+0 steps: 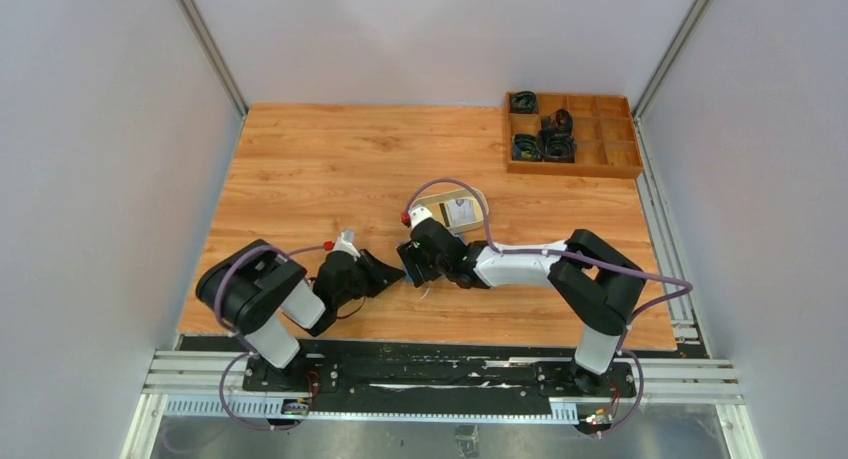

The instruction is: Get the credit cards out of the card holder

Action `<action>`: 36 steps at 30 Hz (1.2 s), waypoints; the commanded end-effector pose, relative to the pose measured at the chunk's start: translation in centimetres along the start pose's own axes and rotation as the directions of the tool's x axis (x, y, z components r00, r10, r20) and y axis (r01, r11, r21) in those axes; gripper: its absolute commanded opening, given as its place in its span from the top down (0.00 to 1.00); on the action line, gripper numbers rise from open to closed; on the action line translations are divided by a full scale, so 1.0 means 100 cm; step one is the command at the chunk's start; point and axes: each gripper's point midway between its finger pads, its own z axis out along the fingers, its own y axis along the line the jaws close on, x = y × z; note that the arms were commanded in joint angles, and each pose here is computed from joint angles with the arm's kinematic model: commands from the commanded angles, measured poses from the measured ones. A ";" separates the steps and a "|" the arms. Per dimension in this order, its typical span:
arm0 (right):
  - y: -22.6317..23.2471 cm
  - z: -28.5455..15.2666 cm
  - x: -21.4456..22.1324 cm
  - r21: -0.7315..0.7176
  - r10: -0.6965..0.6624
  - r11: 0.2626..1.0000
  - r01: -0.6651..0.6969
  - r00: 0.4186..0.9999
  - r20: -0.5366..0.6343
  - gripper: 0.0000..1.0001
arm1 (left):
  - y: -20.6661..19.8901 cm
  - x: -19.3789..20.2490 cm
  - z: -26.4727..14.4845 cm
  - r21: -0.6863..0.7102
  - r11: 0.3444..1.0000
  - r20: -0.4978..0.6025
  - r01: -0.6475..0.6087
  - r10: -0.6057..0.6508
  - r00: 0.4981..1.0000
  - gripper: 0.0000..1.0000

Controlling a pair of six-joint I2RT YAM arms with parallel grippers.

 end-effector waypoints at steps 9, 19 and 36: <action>0.008 0.007 0.048 -0.066 0.008 0.998 -0.016 0.992 -0.127 0.32 | 0.021 0.041 0.000 0.050 0.990 -0.137 0.131 -0.123 0.983 0.76; 0.012 0.003 0.050 -0.100 0.032 0.994 -0.045 0.991 -0.129 0.35 | 0.016 0.034 0.006 0.062 0.988 -0.108 0.140 -0.133 0.985 0.69; -0.038 -0.031 0.016 0.159 0.075 0.985 -0.071 0.997 -0.021 0.72 | 0.025 0.027 0.000 0.028 0.992 -0.051 0.126 -0.124 0.991 0.63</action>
